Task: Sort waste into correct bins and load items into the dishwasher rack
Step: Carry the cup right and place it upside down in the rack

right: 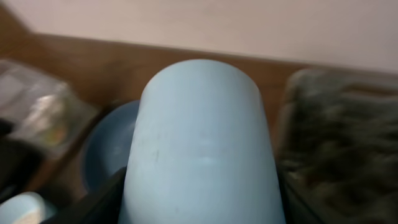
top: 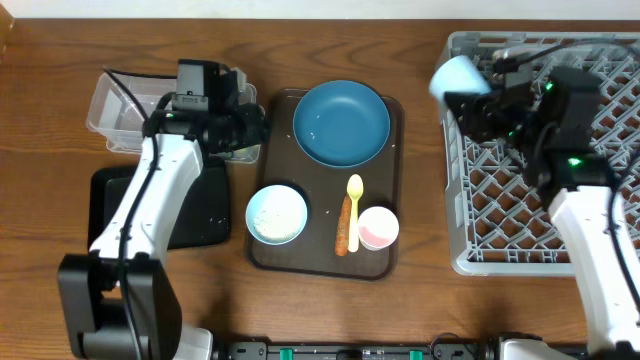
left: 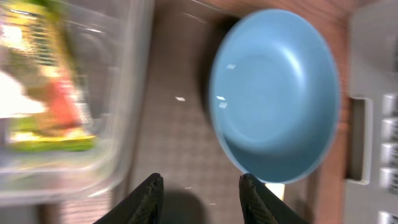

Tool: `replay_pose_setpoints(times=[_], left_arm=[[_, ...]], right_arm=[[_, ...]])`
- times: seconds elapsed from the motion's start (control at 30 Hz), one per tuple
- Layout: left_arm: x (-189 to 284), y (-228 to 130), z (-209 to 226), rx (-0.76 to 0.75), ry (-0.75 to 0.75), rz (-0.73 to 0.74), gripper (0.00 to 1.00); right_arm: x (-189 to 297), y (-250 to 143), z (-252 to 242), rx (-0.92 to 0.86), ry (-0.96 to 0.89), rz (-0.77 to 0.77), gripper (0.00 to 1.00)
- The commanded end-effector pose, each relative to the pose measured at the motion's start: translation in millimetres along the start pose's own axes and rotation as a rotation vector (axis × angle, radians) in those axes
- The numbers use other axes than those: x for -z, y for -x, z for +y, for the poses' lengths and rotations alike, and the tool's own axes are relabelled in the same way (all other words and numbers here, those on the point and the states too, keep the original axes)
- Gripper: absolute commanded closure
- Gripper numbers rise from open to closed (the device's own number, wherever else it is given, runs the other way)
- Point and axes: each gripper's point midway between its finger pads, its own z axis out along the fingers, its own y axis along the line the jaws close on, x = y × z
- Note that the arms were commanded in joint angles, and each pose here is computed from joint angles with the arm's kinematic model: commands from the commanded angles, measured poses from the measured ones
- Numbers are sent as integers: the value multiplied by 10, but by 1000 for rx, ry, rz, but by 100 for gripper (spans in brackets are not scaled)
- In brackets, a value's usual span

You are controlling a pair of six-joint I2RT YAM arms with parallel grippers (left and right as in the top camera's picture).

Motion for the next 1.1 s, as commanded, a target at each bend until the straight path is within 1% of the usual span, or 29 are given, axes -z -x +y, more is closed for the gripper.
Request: replay_pose_setpoints(times=[0.0,0.1,0.2,0.27,0.47,0.67,0.8,0.93,1.07], left_arm=[[228,145,231,-26,151,-89,58],[338,159,391,-20,251,-114,57],[418,157,487,-16,312,-125,57],[437,150,500,-15,322,-125,57],[437,142,501,-15,322,-122,57],[437,135,502,-14,323,-120,56],[437,124,506,-13,324,-115,56],[437,124,506,-13,324,-115,56],[437,124,507,-13,325,-115,56]], right_arm=[[318,273,-448,64,-275,-12,83],[538,203,-721,11,-400,55,81],[806,97,-1053,-78,-523,101,79],[948,8,-1224,-120,-572,125,75],[1443,-392,-1790,-344,-731,183,75],[1896,-757,-2325,-553,-874,185,75],[2054,-1038,-2571,-665,-926,213,75],[2074,-1376,-2673,-754,-932,302,75],[2106,-1611,-2740,-824,-958,360,76]])
